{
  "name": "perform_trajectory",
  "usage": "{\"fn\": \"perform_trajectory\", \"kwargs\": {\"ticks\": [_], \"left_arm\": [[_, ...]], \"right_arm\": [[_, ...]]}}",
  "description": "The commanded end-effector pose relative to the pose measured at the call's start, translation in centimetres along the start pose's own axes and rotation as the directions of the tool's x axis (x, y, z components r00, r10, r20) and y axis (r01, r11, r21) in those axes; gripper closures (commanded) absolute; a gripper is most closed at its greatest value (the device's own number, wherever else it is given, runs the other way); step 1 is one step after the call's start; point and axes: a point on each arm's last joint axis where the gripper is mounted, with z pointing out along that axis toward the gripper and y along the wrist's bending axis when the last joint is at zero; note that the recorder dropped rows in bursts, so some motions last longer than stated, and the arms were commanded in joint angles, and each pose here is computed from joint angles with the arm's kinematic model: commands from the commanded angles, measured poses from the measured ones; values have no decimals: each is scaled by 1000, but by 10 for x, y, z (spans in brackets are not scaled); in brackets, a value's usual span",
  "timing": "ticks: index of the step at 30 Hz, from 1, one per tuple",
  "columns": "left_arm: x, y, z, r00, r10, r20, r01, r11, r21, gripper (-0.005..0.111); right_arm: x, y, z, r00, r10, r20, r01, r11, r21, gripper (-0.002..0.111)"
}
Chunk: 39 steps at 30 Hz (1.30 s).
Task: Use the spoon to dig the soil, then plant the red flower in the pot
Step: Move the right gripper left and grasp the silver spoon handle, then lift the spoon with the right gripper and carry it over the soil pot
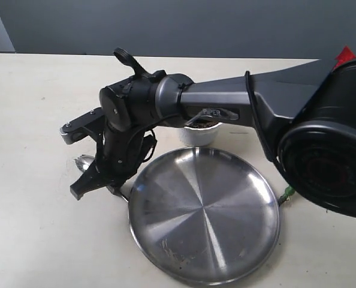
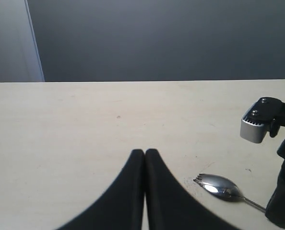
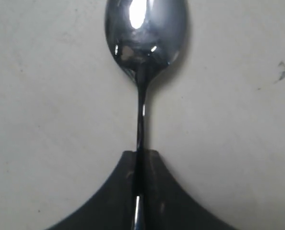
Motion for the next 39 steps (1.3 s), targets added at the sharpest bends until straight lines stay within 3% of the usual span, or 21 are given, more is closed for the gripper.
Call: {"fn": "perform_trajectory", "kwargs": {"ticks": [1, 11, 17, 22, 29, 34, 36, 37, 38, 39], "left_arm": [[0, 0, 0, 1000, 4, 6, -4, 1000, 1, 106], [0, 0, 0, 1000, 4, 6, -4, 1000, 1, 106], [0, 0, 0, 1000, 4, 6, -4, 1000, 1, 106], [0, 0, 0, 1000, 4, 6, -4, 1000, 1, 106], [0, 0, 0, 1000, 4, 6, -4, 1000, 1, 106], [0, 0, 0, 1000, 4, 6, -4, 1000, 1, 106], [1, 0, 0, 1000, 3, 5, -3, 1000, 1, 106], [1, 0, 0, 1000, 3, 5, -3, 1000, 1, 106], [1, 0, 0, 1000, 3, 5, -3, 1000, 1, 106], [1, 0, 0, 1000, 3, 5, -3, 1000, 1, 106]], "right_arm": [[6, 4, 11, 998, 47, -50, -49, 998, -49, 109], [-17, 18, -5, 993, 89, 72, -74, 981, -180, 109], [-37, 21, -29, 986, 30, 163, -2, 986, -168, 109], [-41, 19, -64, 984, -98, 148, 109, 992, -69, 109], [-34, 0, -142, 957, -270, 108, 235, 936, 261, 109], [-23, -8, -218, 926, -349, 141, 247, 846, 473, 109], [-14, -19, -239, 933, -356, 54, 256, 760, 598, 109], [-14, -28, -248, 922, -386, -6, 281, 660, 697, 109], [-15, -31, -251, 914, -404, -38, 303, 618, 726, 109], [-15, -34, -254, 885, -451, -119, 376, 540, 753, 109]]}}
